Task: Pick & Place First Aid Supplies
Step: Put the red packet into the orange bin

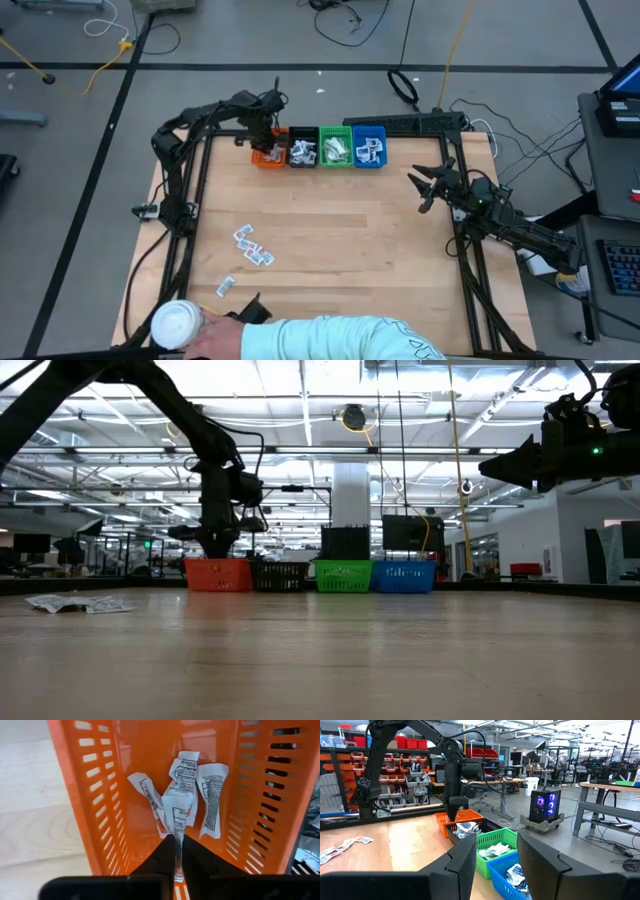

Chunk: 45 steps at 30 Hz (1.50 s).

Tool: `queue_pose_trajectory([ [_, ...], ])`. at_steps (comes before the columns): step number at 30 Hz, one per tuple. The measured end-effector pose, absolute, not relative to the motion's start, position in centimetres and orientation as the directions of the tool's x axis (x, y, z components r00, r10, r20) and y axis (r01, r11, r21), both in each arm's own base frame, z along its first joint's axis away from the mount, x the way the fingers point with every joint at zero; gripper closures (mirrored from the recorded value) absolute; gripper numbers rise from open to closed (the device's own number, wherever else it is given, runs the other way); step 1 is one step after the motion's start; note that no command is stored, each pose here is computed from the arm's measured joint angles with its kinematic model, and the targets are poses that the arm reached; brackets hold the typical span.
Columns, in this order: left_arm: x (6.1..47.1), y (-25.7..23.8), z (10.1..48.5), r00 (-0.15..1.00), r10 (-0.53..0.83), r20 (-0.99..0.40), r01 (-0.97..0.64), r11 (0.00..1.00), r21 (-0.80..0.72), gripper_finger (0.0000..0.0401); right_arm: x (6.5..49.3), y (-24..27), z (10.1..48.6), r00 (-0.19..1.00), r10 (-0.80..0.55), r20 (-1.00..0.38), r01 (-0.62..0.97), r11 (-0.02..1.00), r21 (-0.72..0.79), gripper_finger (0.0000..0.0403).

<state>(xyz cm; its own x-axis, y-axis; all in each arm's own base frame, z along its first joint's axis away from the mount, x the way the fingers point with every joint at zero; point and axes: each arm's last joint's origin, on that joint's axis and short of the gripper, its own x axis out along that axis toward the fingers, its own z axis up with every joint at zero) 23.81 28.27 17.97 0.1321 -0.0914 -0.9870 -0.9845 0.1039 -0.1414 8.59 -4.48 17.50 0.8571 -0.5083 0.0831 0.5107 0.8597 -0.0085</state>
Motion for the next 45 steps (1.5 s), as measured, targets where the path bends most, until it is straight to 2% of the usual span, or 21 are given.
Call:
queue_pose_trajectory([
  [4, 23.9, 28.2, 18.0, 0.148, -0.099, -0.984, -0.981, 0.113, -0.159, 0.0332, 8.6, -4.5, 17.5, 0.857, -0.509, 0.083, 0.511, 0.859, -0.008, 0.0264],
  [8, 24.1, 28.3, 18.0, 0.168, -0.096, -0.981, -0.974, 0.134, -0.181, 0.0265, 8.6, -4.5, 17.5, 0.857, -0.509, 0.083, 0.511, 0.859, -0.008, 0.0264],
  [12, 24.3, 28.0, 18.9, 0.236, -0.111, -0.966, -0.946, 0.203, -0.254, 0.0201, 8.6, -4.5, 17.5, 0.857, -0.509, 0.083, 0.511, 0.859, -0.009, 0.0264],
  [16, 25.1, 26.7, 21.3, 0.289, -0.055, -0.956, -0.89, 0.353, -0.289, 0.0162, 8.6, -4.5, 17.5, 0.857, -0.509, 0.083, 0.511, 0.86, -0.008, 0.0264],
  [21, 26.6, 23.7, 23.8, 0.329, 0.0, -0.944, -0.731, 0.633, -0.254, 0.0138, 8.6, -4.5, 17.5, 0.857, -0.509, 0.083, 0.511, 0.86, -0.009, 0.0264],
  [24, 27.4, 21.3, 23.7, 0.364, -0.005, -0.931, -0.591, 0.771, -0.235, 0.013, 8.6, -4.5, 17.5, 0.857, -0.509, 0.083, 0.511, 0.86, -0.008, 0.0264],
  [27, 27.4, 19.0, 22.5, 0.381, -0.049, -0.923, -0.494, 0.834, -0.248, 0.0124, 8.6, -4.5, 17.5, 0.857, -0.509, 0.083, 0.511, 0.859, -0.008, 0.0264],
  [36, 26.0, 12.9, 20.1, 0.379, -0.155, -0.912, -0.395, 0.864, -0.311, 0.0118, 8.6, -4.5, 17.5, 0.857, -0.509, 0.083, 0.511, 0.86, -0.009, 0.0264],
  [45, 23.6, 9.7, 18.4, 0.352, -0.183, -0.918, -0.564, 0.741, -0.364, 0.0118, 8.6, -4.5, 17.5, 0.857, -0.508, 0.083, 0.511, 0.86, -0.008, 0.0264],
])
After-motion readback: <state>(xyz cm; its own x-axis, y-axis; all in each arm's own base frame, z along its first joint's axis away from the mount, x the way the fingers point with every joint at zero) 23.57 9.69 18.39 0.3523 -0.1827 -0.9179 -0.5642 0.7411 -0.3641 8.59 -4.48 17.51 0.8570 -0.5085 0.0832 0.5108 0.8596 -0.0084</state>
